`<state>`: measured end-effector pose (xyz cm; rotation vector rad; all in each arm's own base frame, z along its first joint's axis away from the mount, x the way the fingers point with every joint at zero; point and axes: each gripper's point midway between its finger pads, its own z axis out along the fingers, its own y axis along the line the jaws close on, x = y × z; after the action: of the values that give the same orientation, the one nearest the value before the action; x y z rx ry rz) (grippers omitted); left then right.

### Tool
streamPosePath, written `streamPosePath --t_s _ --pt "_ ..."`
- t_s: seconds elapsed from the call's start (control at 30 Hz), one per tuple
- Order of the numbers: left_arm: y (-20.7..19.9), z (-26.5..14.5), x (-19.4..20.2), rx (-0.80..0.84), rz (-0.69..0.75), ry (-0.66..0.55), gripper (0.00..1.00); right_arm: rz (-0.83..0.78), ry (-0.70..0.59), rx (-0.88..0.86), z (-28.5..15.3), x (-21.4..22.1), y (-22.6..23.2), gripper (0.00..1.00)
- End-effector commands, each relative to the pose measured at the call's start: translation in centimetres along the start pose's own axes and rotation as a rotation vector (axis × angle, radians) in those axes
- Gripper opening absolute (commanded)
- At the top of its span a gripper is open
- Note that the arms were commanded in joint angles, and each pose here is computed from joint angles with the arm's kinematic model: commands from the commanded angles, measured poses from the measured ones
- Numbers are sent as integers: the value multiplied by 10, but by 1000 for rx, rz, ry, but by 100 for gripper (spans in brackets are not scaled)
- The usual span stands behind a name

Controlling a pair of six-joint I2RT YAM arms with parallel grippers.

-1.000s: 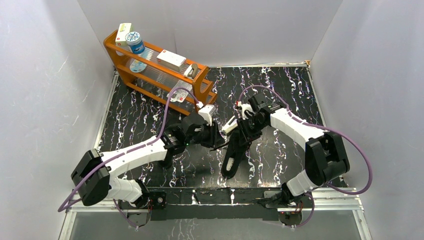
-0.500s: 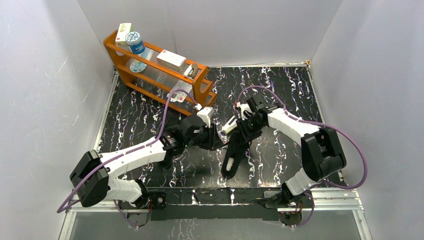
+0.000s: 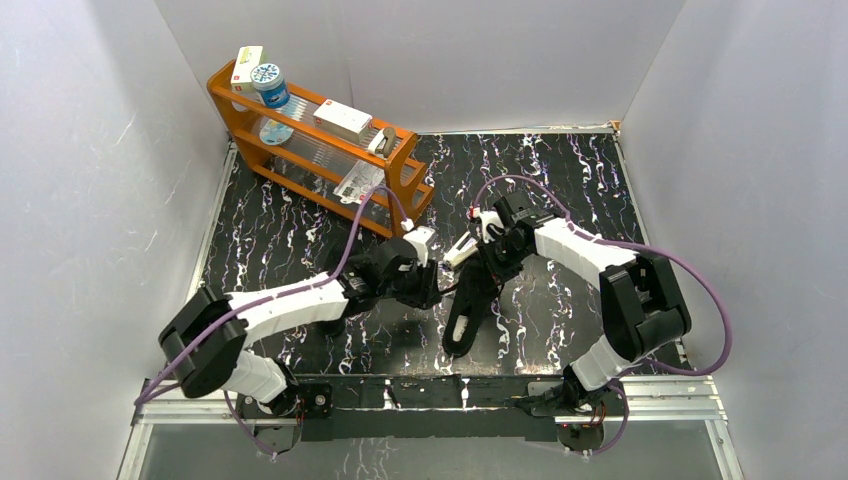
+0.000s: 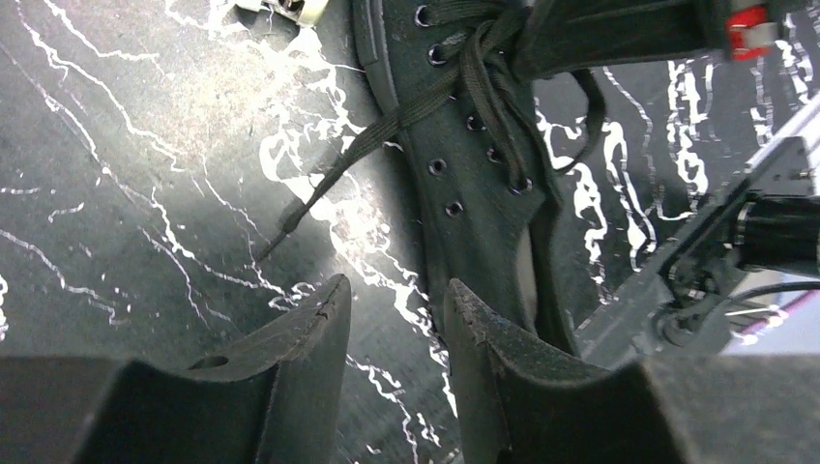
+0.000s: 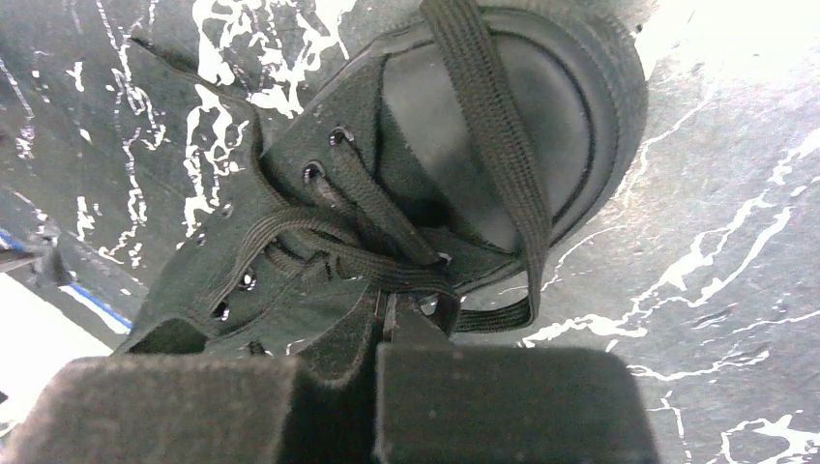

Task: Tie the shoes
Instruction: Tie the shoelace on the shoe.

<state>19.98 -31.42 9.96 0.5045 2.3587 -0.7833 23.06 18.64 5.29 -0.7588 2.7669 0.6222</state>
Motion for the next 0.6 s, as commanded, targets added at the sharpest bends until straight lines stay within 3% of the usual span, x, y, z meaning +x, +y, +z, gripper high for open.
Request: streamPosePath --t_s 0.0,0.3,0.57 --pt "7 24 -7 6 111 -27 40 -29 -74 -71 -25 -22 23 0" --pt "21 69 -7 31 325 19 48 17 -56 -139 -28 -20 37 0" --pt "28 92 -6 31 389 -9 54 39 -54 -181 -30 -20 45 0"
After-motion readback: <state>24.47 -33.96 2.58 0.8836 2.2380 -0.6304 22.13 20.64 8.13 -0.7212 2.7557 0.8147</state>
